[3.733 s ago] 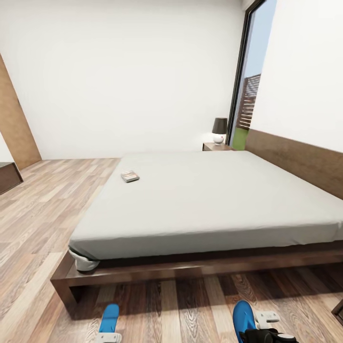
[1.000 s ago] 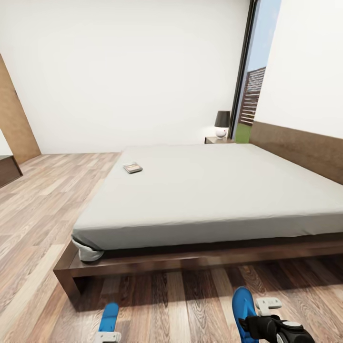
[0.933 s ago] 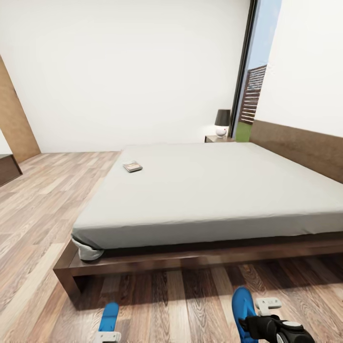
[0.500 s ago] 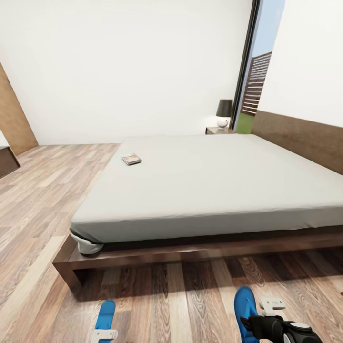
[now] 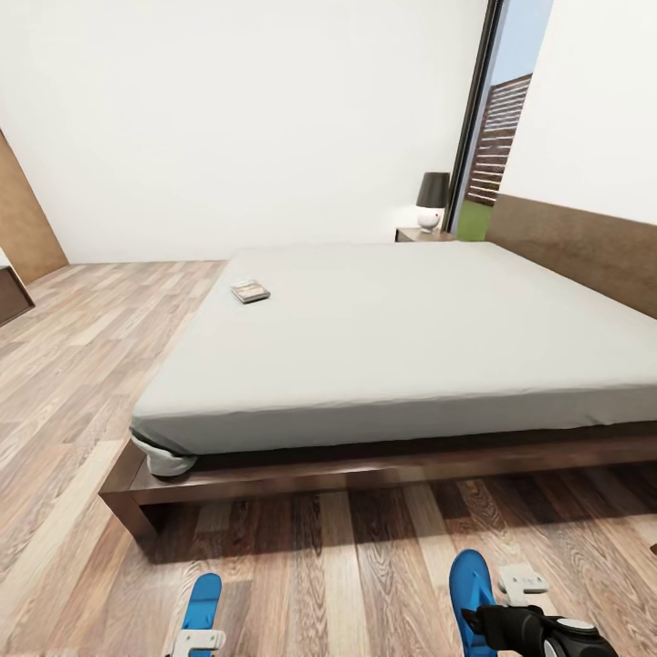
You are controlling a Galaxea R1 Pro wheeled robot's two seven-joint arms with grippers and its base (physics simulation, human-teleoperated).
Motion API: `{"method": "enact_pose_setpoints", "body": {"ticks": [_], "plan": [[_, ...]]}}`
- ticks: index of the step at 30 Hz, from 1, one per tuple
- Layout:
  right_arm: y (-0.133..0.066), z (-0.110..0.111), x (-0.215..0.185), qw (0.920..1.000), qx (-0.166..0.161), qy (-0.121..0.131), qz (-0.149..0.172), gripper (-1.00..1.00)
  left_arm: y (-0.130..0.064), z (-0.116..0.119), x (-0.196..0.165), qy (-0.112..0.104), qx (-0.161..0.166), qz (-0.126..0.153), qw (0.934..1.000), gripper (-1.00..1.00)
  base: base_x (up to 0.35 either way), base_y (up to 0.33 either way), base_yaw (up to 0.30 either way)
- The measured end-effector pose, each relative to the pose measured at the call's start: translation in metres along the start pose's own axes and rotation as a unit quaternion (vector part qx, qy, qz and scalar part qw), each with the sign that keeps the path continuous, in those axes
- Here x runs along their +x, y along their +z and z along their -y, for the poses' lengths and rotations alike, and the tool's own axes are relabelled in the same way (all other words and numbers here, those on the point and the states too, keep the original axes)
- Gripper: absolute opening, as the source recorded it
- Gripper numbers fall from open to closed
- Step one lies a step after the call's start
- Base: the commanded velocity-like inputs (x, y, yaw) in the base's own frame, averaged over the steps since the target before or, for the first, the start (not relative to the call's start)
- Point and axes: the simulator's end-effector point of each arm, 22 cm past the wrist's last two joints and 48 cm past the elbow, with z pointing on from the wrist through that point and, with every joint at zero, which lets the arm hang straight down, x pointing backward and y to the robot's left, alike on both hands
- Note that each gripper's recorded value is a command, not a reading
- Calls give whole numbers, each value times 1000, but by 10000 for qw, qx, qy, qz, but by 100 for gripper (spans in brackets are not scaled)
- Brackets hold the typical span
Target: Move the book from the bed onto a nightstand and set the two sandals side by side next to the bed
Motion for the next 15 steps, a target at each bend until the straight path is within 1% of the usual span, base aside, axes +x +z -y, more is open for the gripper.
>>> {"method": "enact_pose_setpoints", "body": {"ticks": [7,15], "plan": [[0,-1,1,10000,-5,-2,-7,-100,0,0,-3,11,10,67,10000,-100,4,11,0],[1,-3,1,10000,-22,-4,-15,-100,0,1,-4,9,18,100,9999,-100,121,148,0]]}}
